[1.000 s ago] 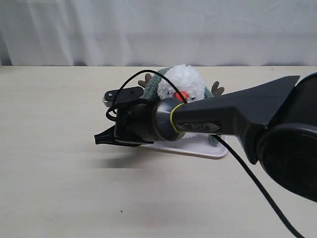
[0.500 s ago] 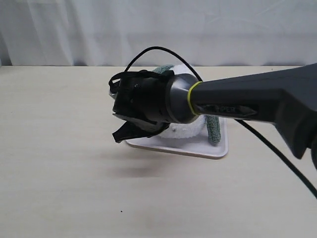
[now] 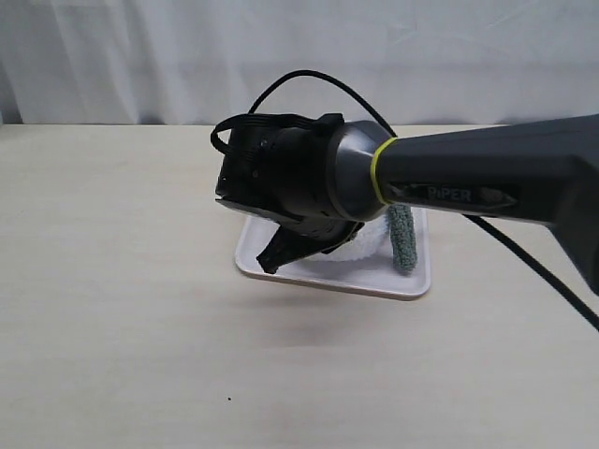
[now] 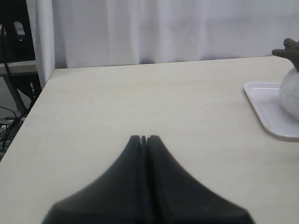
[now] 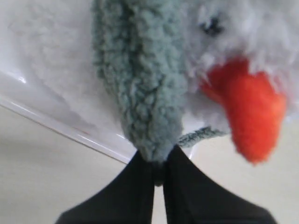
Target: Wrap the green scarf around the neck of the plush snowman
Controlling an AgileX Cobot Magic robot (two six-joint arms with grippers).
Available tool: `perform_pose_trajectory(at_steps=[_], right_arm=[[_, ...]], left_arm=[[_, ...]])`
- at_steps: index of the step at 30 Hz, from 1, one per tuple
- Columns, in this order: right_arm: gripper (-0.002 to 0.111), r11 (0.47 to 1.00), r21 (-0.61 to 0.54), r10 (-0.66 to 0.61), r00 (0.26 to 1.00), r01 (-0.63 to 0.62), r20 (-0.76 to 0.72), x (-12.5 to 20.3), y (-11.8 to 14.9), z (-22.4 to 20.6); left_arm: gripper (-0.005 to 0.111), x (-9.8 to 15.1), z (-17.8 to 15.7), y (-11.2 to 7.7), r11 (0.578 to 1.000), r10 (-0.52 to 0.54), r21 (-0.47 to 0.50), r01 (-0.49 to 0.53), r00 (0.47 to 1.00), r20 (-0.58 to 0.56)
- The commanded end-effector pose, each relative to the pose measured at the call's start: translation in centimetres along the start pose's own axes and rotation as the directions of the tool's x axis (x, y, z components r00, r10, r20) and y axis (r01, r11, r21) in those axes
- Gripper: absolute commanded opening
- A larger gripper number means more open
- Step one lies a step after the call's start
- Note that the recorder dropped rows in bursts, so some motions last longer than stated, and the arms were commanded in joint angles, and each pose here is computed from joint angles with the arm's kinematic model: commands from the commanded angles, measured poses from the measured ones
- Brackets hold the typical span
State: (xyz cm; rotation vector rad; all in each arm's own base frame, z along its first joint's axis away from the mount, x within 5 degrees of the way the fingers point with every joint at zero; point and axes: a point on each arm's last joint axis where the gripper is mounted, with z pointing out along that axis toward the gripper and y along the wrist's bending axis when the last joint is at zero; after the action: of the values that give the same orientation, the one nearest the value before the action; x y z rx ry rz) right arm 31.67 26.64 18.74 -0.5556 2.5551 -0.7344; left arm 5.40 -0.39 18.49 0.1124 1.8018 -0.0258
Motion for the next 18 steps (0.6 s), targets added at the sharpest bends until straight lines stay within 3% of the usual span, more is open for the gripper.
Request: perform_pose_trajectory(at_steps=[1, 7, 12, 18], right_arm=[[0.004, 0.999, 0.027, -0.034, 0.999, 0.034, 0.001, -0.1, -0.7, -0.5], [0.004, 0.999, 0.025, -0.038, 0.999, 0.038, 0.009, -0.1, -0.9, -0.9], [0.004, 0.991, -0.032, -0.134, 0.99, 0.133, -0.046, 0.6, -0.3, -0.6], [0.004, 0.982, -0.022, -0.187, 0.976, 0.185, -0.115, 2.6, 0.3, 0.9]], left_arm=[[0.0, 0.0, 0.0, 0.0, 1.0, -0.003, -0.001, 0.003, 1.0, 0.014], [0.0, 0.0, 0.0, 0.0, 1.0, -0.003, -0.001, 0.003, 1.0, 0.014], [0.0, 0.0, 0.0, 0.0, 1.0, -0.003, -0.001, 0.003, 1.0, 0.014], [0.0, 0.0, 0.0, 0.0, 1.0, -0.003, -0.001, 0.003, 1.0, 0.014]])
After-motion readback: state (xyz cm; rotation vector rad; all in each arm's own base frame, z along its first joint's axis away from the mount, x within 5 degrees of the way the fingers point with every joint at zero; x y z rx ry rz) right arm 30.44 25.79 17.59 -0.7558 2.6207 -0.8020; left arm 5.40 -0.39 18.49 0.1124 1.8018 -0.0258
